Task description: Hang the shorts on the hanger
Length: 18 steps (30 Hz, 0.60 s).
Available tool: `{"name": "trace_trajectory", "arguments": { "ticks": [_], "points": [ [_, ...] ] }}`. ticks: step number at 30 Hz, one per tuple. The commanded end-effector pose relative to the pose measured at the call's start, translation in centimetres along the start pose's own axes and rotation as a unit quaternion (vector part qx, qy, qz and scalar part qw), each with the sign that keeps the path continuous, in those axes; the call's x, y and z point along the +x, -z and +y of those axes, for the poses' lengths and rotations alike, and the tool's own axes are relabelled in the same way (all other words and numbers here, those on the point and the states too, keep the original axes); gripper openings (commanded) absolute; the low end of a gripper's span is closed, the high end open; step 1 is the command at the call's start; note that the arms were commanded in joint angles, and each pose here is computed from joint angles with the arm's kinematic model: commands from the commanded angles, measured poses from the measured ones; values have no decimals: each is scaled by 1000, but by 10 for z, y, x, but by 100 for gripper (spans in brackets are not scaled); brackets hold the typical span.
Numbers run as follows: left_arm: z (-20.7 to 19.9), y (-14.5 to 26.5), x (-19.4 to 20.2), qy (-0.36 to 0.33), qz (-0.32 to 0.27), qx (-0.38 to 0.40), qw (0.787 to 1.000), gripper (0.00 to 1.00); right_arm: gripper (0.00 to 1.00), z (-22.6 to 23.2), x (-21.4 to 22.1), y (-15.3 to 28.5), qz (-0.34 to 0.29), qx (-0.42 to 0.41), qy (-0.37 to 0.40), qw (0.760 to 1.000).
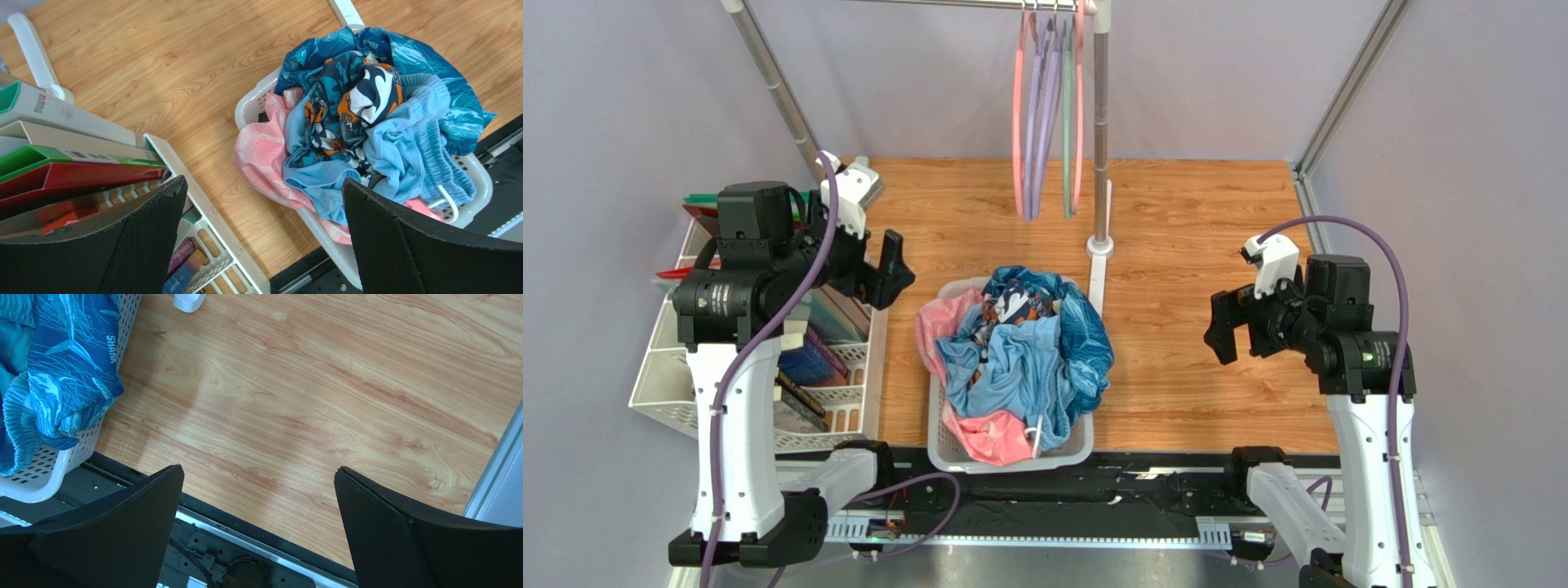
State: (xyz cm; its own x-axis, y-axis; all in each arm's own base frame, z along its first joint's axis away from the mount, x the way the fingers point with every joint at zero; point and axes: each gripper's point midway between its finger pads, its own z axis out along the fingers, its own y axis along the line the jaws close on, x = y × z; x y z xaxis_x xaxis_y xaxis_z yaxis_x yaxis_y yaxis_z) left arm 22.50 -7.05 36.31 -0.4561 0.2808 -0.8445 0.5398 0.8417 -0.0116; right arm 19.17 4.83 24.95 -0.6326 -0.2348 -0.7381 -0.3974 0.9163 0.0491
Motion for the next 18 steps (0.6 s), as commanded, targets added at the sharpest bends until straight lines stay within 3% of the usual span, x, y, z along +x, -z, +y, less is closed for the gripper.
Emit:
{"name": "trace_trajectory", "arguments": {
  "ticks": [1, 6, 11, 13, 17, 18],
  "points": [
    [7, 6, -7, -54, -11, -14, 998, 99, 100, 2, -11, -3, -20, -13, 4, 1000],
    [10, 8, -13, -84, -16, -16, 996, 99, 100, 3, -11, -9, -20, -20, -2, 1000],
    [-9, -7, -7, -125, 4, 39, 991, 98, 100, 8, -12, -15, -21, -37, -10, 999],
    [-26, -24, 8, -168, 37, 68, 983, 98, 100, 9, -10, -19, -15, -45, -14, 999],
    [-67, -52, 30, -255, 52, 144, 955, 96, 100, 8, 1, -32, 1, -47, -34, 998],
    [-91, -55, 33, -290, 48, 184, 938, 95, 100, 8, 2, -33, 0, -47, -40, 998]
  ]
}}
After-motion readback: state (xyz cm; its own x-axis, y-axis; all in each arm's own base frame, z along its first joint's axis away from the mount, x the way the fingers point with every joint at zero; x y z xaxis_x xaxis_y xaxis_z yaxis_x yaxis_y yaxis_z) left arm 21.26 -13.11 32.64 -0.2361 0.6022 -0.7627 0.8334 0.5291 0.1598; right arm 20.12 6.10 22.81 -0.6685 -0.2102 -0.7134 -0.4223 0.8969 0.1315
